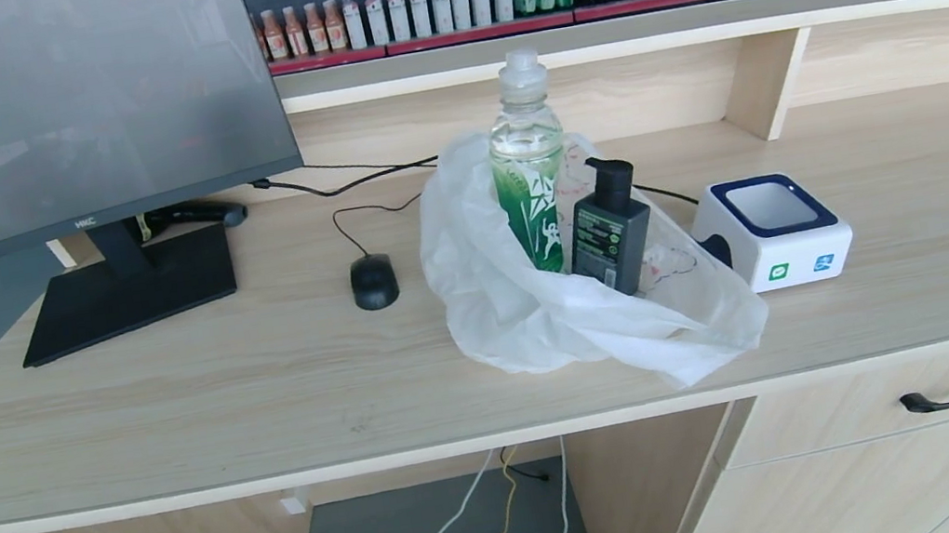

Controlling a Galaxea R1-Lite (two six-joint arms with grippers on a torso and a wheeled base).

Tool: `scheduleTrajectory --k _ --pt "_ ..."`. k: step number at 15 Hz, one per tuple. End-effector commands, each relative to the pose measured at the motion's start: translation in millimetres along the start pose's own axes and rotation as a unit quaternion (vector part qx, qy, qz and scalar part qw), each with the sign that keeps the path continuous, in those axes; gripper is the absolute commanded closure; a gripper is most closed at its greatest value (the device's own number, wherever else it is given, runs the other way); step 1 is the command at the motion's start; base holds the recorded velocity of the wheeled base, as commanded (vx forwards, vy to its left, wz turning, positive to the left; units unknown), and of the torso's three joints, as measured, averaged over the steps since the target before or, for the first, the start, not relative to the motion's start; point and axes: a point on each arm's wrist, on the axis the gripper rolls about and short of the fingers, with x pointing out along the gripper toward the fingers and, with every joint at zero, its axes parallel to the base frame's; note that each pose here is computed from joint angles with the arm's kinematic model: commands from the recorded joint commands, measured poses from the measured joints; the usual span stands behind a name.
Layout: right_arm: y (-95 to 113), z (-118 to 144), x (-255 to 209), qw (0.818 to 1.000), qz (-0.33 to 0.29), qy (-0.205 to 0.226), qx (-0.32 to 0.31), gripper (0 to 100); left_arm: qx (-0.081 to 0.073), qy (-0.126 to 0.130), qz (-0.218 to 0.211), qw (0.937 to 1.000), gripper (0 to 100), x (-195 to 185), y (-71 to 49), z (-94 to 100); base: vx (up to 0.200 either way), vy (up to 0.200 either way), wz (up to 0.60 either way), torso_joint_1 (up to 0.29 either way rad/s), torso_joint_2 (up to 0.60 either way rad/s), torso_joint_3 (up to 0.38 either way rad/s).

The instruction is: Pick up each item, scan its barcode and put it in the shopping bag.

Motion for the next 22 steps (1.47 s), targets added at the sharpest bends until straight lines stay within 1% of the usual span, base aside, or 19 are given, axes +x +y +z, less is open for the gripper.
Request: scheduleTrajectory --k 1,3,4,5,7,8,10,11,13,14,15,16,17,18,20,21,22 --pt "1.4 0.7 3.5 0.995 -0.092 0.027 0.005 0 0.0 0.0 -0.001 1.0 0 0.0 0.0 0.0 0.0 0.0 0.0 0.0 0.0 0.0" --pt "3.3 1.2 3.9 0.988 -0.154 0.03 0.003 0 -0.002 0.0 0.0 1.0 0 0.0 0.0 0.0 0.0 0.0 0.0 0.0 0.0 0.0" --pt "4.6 1.0 3.0 0.984 -0.177 0.023 0.003 0 -0.002 0.0 0.0 1.0 0 0.0 0.0 0.0 0.0 0.0 0.0 0.0 0.0 0.0" --pt "6.0 0.7 1.5 0.983 -0.184 0.012 0.001 0 -0.002 0.0 0.0 1.0 0 0.0 0.0 0.0 0.0 0.0 0.0 0.0 0.0 0.0" --pt "7.8 -0.4 -2.5 0.985 -0.172 -0.017 -0.019 0 -0.002 0.0 0.0 1.0 0 0.0 0.0 0.0 0.0 0.0 0.0 0.0 0.0 0.0" --pt "7.9 -0.3 -2.4 0.986 -0.168 -0.016 -0.02 0 -0.002 0.0 -0.001 1.0 0 0.0 0.0 0.0 0.0 0.0 0.0 0.0 0.0 0.0" --pt "7.1 -0.4 -2.5 0.982 -0.186 -0.018 -0.011 0 -0.002 0.0 0.0 1.0 0 0.0 0.0 0.0 0.0 0.0 0.0 0.0 0.0 0.0" --pt "7.0 -0.5 -2.3 0.982 -0.186 -0.023 0.003 0 -0.001 0.0 0.0 1.0 0 0.0 0.0 0.0 0.0 0.0 0.0 0.0 0.0 0.0" --pt "7.0 -0.2 -2.3 0.982 -0.185 -0.025 0.009 0 0.001 0.0 0.0 1.0 0 0.0 0.0 0.0 0.0 0.0 0.0 0.0 0.0 0.0" --pt "7.0 0.0 -2.3 0.982 -0.184 -0.032 0.039 0 -0.002 0.0 0.0 1.0 0 0.0 0.0 0.0 0.0 0.0 0.0 0.0 0.0 0.0" --pt "7.0 0.0 -2.3 0.981 -0.184 -0.033 0.044 0 -0.002 0.0 0.0 1.0 0 0.0 0.0 0.0 0.0 0.0 0.0 0.0 0.0 0.0" --pt "6.9 0.6 -2.5 0.979 -0.184 -0.039 0.072 0 -0.002 0.0 0.0 1.0 0 0.0 0.0 0.0 0.0 0.0 0.0 0.0 0.0 0.0" --pt "6.9 0.6 -2.5 0.979 -0.184 -0.04 0.075 0 -0.002 0.0 0.0 1.0 0 0.0 0.0 0.0 0.0 0.0 0.0 0.0 0.0 0.0" --pt "6.7 0.6 -2.7 0.979 -0.191 -0.037 0.064 0 -0.002 0.0 0.0 1.0 0 0.0 0.0 0.0 0.0 0.0 0.0 0.0 0.0 0.0" --pt "5.7 -1.0 -2.6 0.976 -0.214 -0.023 0.016 0 -0.001 0.0 0.0 1.0 0 0.0 0.0 0.0 0.0 0.0 0.0 0.0 0.0 0.0" --pt "5.7 -0.5 -2.6 0.976 -0.214 -0.021 -0.002 0 -0.001 0.0 0.0 1.0 0 0.0 0.0 0.0 0.0 0.0 0.0 0.0 0.0 0.0" --pt "5.6 -0.2 -2.7 0.976 -0.216 -0.022 -0.006 0 0.0 0.0 0.0 1.0 0 0.0 0.0 0.0 0.0 0.0 0.0 0.0 0.0 0.0"
